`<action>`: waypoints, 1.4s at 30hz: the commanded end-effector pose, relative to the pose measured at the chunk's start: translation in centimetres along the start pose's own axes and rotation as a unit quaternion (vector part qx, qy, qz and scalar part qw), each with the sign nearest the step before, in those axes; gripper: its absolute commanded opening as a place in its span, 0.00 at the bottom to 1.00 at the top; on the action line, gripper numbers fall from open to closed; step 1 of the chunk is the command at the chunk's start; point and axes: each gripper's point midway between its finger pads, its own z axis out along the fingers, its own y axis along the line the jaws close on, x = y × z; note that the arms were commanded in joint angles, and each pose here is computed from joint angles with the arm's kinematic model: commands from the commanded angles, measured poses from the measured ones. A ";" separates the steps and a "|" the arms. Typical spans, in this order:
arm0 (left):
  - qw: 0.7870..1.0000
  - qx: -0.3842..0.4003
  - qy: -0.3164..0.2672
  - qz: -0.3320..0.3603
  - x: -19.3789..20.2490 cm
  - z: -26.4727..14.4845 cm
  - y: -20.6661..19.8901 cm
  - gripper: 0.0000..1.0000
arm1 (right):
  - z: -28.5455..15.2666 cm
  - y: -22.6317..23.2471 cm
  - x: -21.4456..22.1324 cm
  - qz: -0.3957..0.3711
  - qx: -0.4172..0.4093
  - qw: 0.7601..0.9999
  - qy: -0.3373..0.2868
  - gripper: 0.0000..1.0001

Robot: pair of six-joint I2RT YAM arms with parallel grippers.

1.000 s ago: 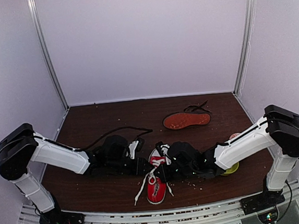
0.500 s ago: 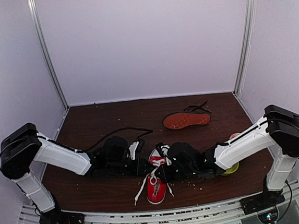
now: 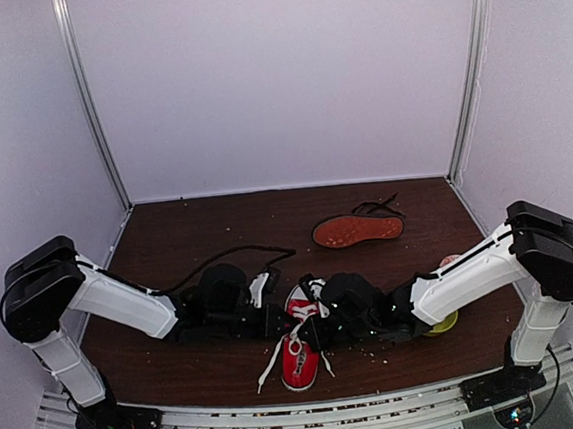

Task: Tie the shoes
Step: Cross the half-tied shoelace with the shoelace loop.

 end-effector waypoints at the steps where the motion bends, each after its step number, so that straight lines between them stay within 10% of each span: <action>1: 0.998 0.047 0.029 0.014 1.8 0.4 -2.3 0.02 | -0.4 -0.2 -1.3 0.003 0.006 1.000 -0.026 0.00; 23: 0.999 -0.044 -0.020 -0.006 0.4 -1.7 0.2 0.00 | -5.5 -0.4 -3.1 -0.024 0.012 0.997 -0.074 0.19; 42: 0.999 -0.036 -0.018 0.003 0.4 -1.9 -0.2 0.00 | -1.9 0.5 -1.9 -0.033 -0.012 0.999 -0.036 0.00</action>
